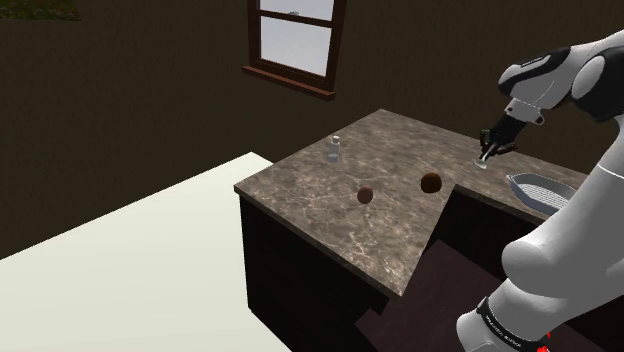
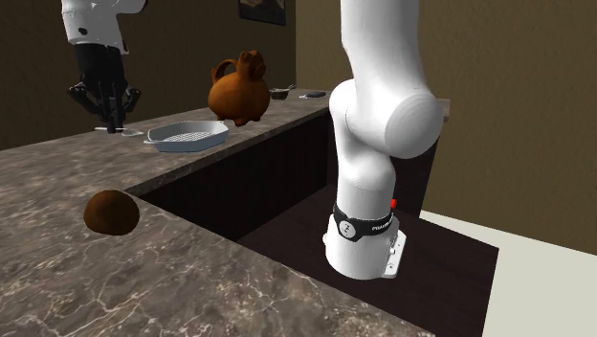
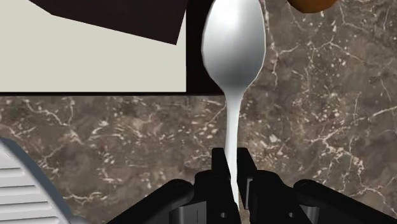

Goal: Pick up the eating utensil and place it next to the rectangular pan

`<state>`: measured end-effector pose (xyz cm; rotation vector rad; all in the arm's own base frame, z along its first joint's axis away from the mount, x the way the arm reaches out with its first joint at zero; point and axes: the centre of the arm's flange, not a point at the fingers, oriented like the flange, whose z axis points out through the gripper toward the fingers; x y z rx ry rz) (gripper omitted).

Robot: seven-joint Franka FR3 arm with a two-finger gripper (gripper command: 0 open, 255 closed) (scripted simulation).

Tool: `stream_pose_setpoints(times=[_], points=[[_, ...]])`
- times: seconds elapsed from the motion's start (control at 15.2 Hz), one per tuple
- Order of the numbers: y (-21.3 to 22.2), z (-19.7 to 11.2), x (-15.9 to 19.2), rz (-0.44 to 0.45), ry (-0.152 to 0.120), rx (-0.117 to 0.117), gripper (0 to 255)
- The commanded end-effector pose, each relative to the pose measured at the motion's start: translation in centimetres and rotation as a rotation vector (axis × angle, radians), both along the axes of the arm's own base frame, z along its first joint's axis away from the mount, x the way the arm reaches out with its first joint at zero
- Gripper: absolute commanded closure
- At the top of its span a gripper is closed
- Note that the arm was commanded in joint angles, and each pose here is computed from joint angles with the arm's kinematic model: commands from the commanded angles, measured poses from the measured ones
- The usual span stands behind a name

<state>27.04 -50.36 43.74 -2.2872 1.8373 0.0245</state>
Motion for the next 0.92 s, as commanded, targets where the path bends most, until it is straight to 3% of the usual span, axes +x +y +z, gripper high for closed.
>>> stream_pose_setpoints(times=[0.0, 0.4, 0.86], points=[[-2.6, 0.0, -0.2, 0.002, 0.000, 0.000, 255], [-10.0, 0.0, -0.7, 0.002, 0.000, 0.000, 255], [-10.0, -3.7, -0.7, 0.002, 0.000, 0.000, 255]])
